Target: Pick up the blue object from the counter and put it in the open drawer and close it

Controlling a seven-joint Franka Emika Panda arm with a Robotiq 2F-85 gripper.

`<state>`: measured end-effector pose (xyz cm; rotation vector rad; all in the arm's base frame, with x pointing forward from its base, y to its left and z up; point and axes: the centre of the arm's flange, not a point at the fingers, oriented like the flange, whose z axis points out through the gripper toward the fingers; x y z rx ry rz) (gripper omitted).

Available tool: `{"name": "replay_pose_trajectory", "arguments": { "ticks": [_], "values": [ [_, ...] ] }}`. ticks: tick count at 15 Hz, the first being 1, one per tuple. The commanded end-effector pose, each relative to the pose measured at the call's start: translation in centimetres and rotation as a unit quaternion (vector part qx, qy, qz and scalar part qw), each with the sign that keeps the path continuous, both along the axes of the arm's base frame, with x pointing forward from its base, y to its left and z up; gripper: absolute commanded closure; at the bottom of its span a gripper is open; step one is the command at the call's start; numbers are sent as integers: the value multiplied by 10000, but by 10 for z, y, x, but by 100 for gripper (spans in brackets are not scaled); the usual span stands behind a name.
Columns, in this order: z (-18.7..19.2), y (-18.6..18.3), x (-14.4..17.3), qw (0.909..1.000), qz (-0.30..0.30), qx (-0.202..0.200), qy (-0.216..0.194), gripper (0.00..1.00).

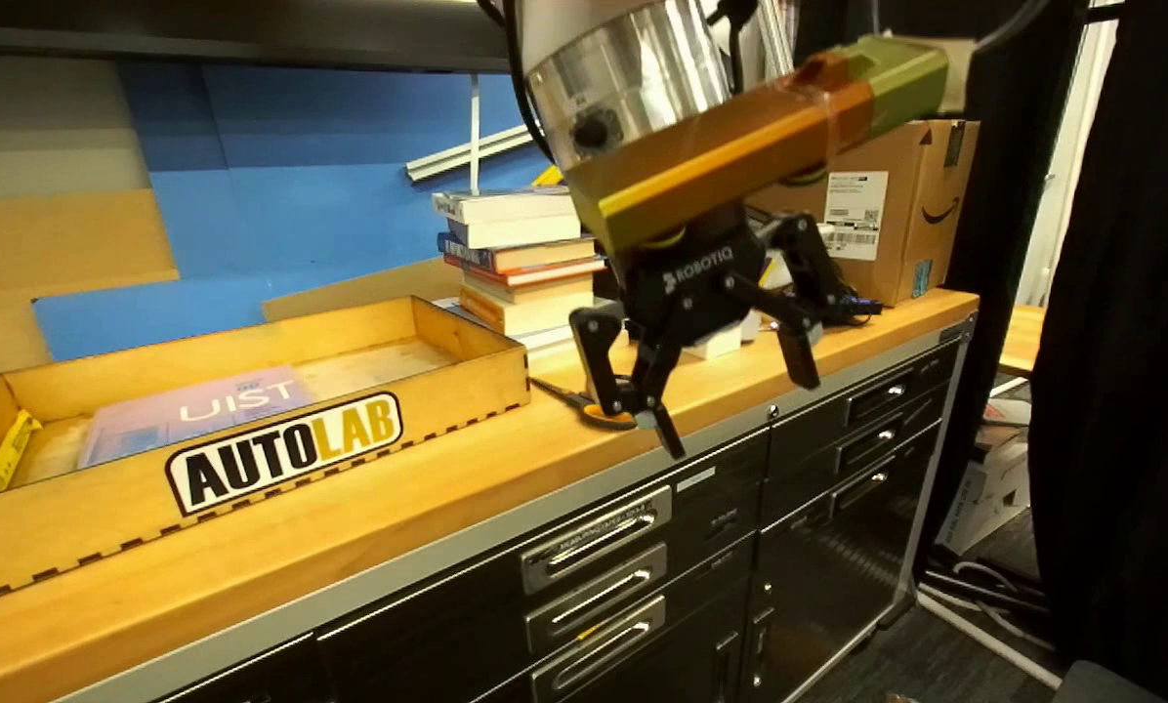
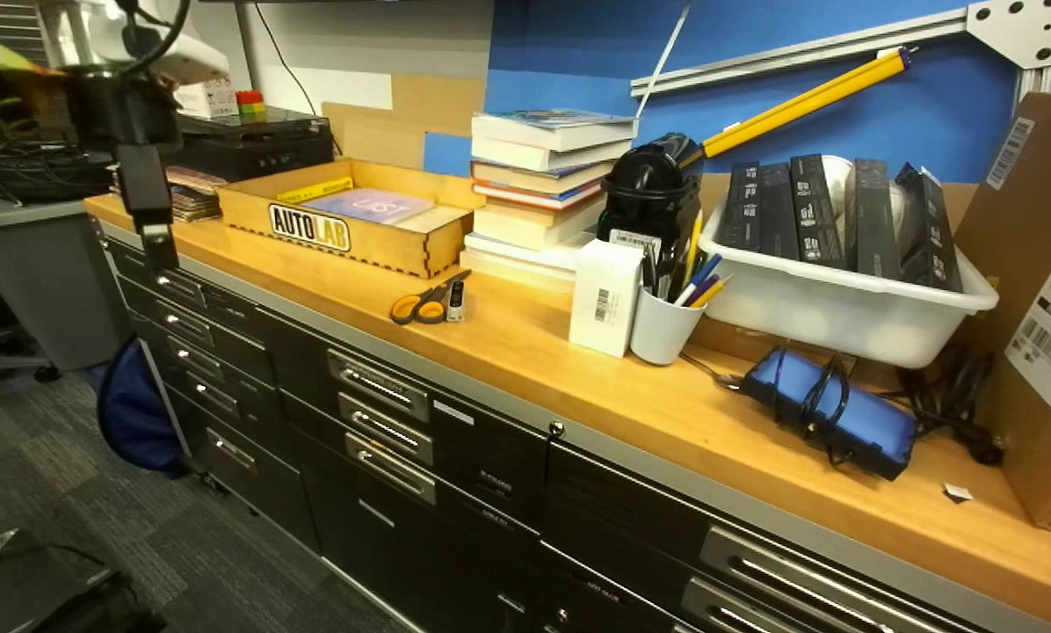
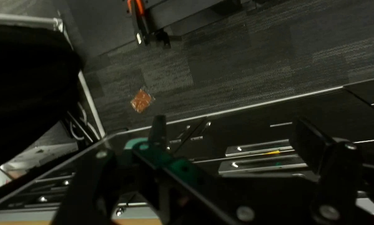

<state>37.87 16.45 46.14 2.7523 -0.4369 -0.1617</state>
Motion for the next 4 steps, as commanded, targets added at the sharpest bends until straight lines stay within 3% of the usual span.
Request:
{"name": "replay_pose_trajectory", "arguments": {
  "ticks": [1, 2, 4],
  "values": [
    [44, 1, 35, 9948, 975, -48, -294, 0],
    [22, 0, 12, 9985, 525, -63, -161, 0],
    [36, 0, 21, 9968, 766, -61, -241, 0]
  ]
}}
